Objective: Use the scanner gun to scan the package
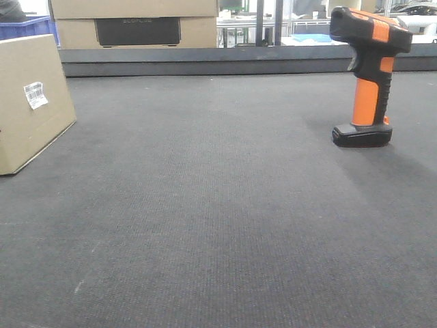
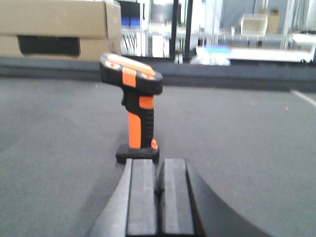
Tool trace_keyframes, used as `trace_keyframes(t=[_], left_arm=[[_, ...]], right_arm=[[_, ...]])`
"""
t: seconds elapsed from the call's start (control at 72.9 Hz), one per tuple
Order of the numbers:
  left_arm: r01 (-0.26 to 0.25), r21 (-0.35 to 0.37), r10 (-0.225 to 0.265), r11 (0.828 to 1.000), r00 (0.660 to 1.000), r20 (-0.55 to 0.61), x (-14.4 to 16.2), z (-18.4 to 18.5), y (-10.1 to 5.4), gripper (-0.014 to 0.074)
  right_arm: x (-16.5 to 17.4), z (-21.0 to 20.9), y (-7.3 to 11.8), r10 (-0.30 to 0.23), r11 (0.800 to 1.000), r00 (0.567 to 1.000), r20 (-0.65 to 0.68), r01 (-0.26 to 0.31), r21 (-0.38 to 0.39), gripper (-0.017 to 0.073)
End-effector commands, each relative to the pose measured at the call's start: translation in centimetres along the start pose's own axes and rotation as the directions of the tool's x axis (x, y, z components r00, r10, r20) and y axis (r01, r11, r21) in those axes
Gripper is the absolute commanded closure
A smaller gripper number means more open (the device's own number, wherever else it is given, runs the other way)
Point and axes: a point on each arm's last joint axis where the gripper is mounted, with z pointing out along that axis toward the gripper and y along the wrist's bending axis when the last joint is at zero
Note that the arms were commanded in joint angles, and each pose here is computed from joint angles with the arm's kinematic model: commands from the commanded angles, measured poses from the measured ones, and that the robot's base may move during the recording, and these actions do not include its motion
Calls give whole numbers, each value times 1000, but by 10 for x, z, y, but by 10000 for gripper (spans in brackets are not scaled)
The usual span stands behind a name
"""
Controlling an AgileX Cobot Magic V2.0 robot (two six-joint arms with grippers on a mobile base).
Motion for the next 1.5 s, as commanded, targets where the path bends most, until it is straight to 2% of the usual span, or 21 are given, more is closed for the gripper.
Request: trace_keyframes(t=[0.0,0.192,0.535,0.576,0.7,0.782,1.482], left_arm=[[-1,7,1,1000,1000,16,-2,-1,-1,704],[-1,7,1,1000,1000,16,-2,-1,-1,704],[-1,7,1,1000,1000,16,-2,-1,-1,704],[-1,7,1,1000,1000,16,-2,-1,-1,704],[-1,7,1,1000,1000,16,-2,-1,-1,704],[-1,7,1,1000,1000,16,-2,-1,-1,704],[-1,7,1,1000,1000,13,-1,0,0,704]], right_arm=[[-5,0,0,4,1000,996,92,-4,5,721],[0,0,0,6,1000,999,44,-6,7,721],[0,0,-1,6,1000,999,44,-6,7,721],[0,0,-1,-12,1000,999,44,12,8,721],[1,0,0,0,1000,1000,30,0,7,721],[4,0,0,34,999,999,-4,-34,6,721],[3,0,0,34,999,999,4,-34,6,721]])
